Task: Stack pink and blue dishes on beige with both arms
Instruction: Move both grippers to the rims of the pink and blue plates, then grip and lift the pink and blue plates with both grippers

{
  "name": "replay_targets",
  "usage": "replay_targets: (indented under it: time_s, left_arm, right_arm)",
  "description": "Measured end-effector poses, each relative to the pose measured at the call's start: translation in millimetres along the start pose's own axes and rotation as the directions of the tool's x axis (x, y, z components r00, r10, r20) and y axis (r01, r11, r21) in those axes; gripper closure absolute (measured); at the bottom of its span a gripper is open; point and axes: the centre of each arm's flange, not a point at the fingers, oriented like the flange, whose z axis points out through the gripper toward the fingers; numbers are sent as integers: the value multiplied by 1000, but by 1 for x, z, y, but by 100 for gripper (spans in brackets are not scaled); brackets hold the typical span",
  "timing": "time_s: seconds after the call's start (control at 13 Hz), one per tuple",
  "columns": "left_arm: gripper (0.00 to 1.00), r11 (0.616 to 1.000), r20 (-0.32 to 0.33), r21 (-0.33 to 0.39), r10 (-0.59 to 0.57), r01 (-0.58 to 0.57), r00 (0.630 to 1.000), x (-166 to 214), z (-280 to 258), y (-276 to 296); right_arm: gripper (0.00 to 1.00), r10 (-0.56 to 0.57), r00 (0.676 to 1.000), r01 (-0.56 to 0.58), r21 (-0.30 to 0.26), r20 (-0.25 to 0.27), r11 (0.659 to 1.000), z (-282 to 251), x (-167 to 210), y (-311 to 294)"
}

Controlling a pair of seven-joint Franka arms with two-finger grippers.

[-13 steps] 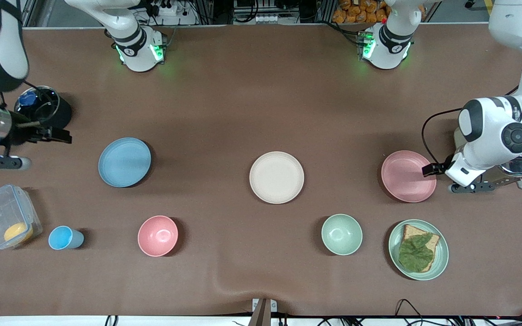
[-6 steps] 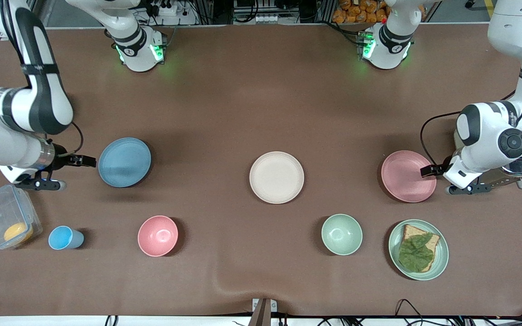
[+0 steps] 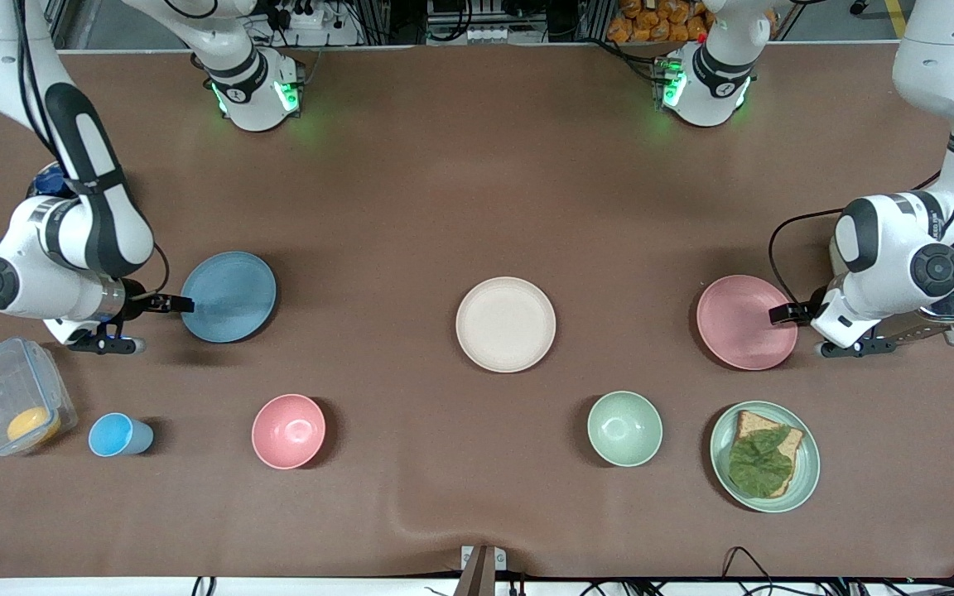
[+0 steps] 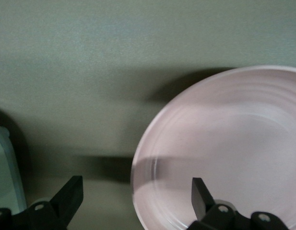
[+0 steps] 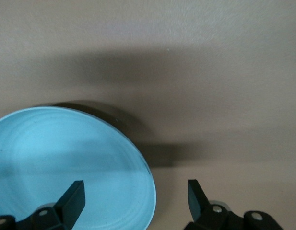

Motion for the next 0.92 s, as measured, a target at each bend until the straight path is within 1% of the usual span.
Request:
replay_targets:
  time_s: [0.08, 0.15, 0.23, 0.31, 0.38, 0.46, 0.54, 0.62, 0.77, 0.85, 0.92]
  left_arm:
    - [4, 1000, 3, -1, 0, 0, 1000, 0, 2, -2]
    - [4, 1000, 7, -2, 3, -3, 1000, 0, 4, -4]
    - [9, 1000, 9, -2, 4, -4, 1000, 0, 6, -3]
    - [9, 1000, 11, -3, 5, -5, 1000, 1, 8, -3]
    - [15, 1000, 14, -4, 7, -7, 1000, 1, 10, -2]
    - [15, 1000, 18, -5, 10, -9, 1000, 0, 12, -2]
    - [22, 1000, 21, -6, 17, -17, 1000, 0, 14, -1]
    - [23, 1000, 21, -7, 26, -26, 999, 0, 14, 1]
    - [36, 999, 19, -9, 33, -33, 999, 1, 13, 3]
    - [37, 999, 18, -9, 34, -34, 999, 2, 13, 4]
    - [48, 999, 17, -9, 34, -34, 999, 2, 13, 4]
  right_arm:
    - [12, -6, 1000, 6, 27, 5, 1000, 6, -1, 8]
    - [20, -4, 1000, 4, 41, 12, 999, 12, -1, 13]
    - [21, -1, 1000, 0, 51, 22, 999, 19, -1, 16]
    - [28, 3, 999, -4, 58, 32, 998, 26, -1, 16]
    - [36, 4, 999, -6, 61, 43, 998, 33, -1, 16]
    - [36, 4, 999, -7, 63, 53, 998, 39, -1, 16]
    - [46, 4, 998, -8, 64, 62, 998, 44, -2, 16]
    - [57, 3, 998, -8, 65, 69, 998, 48, -2, 15]
    - [83, -10, 997, 5, 68, 74, 998, 47, -1, 15]
    - [89, -24, 997, 18, 73, 78, 997, 44, -1, 14]
    - [90, -31, 997, 26, 75, 74, 997, 41, 0, 14]
